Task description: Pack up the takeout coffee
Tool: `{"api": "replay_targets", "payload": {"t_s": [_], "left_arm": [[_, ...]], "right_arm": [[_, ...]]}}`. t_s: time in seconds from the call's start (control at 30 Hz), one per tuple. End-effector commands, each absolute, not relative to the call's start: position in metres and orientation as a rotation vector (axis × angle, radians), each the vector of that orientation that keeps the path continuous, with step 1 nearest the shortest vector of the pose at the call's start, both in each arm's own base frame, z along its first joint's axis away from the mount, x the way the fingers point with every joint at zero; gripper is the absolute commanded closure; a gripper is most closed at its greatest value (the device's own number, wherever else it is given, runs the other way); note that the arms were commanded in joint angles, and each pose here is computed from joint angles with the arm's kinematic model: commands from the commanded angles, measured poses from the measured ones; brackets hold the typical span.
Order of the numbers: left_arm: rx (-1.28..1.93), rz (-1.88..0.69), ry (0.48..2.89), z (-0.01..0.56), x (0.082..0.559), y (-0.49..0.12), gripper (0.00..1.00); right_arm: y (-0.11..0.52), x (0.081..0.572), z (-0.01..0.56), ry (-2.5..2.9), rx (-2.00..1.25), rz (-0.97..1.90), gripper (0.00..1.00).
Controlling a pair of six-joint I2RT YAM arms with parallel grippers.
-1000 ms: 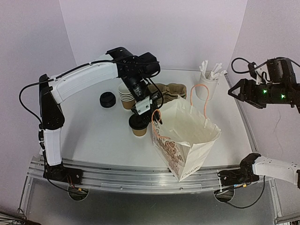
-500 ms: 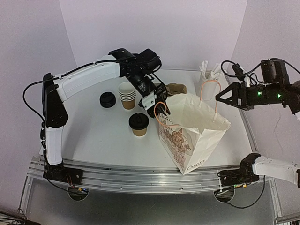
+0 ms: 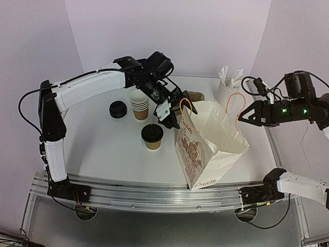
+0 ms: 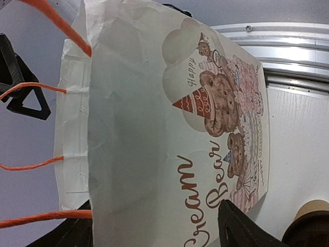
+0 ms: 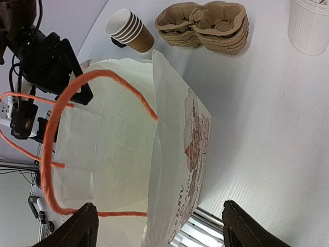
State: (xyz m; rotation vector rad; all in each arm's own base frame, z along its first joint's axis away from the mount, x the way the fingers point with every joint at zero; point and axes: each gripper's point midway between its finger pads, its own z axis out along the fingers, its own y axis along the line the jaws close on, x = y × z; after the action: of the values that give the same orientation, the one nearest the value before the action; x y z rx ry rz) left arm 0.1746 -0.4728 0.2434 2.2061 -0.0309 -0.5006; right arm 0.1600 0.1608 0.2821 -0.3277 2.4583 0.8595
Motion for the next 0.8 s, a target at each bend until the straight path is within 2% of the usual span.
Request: {"api": "replay_targets", "payload": {"t_s": [0.0,0.23,0.4,0.77], "left_arm": [[2.072,-0.362,-0.026,0.302,0.176,-0.463,0.17],[1.983,-0.248,0.05,0.321,0.2,-0.455,0.1],[1.919,-0.223,0.161,0.34,0.218,-0.45,0.07],[1.89,-0.144,0.404,0.32,0.256,-0.428,0.05]], "right_arm": [[0.163,0.172,0.305,2.343,-0.323,0.86,0.21],[0.167,0.196,0.327,2.291,-0.284,0.832,0.22],[0.181,0.213,0.291,2.45,-0.275,0.811,0.26],[0.196,0.21,0.258,2.512,-0.357,0.891,0.25]]}}
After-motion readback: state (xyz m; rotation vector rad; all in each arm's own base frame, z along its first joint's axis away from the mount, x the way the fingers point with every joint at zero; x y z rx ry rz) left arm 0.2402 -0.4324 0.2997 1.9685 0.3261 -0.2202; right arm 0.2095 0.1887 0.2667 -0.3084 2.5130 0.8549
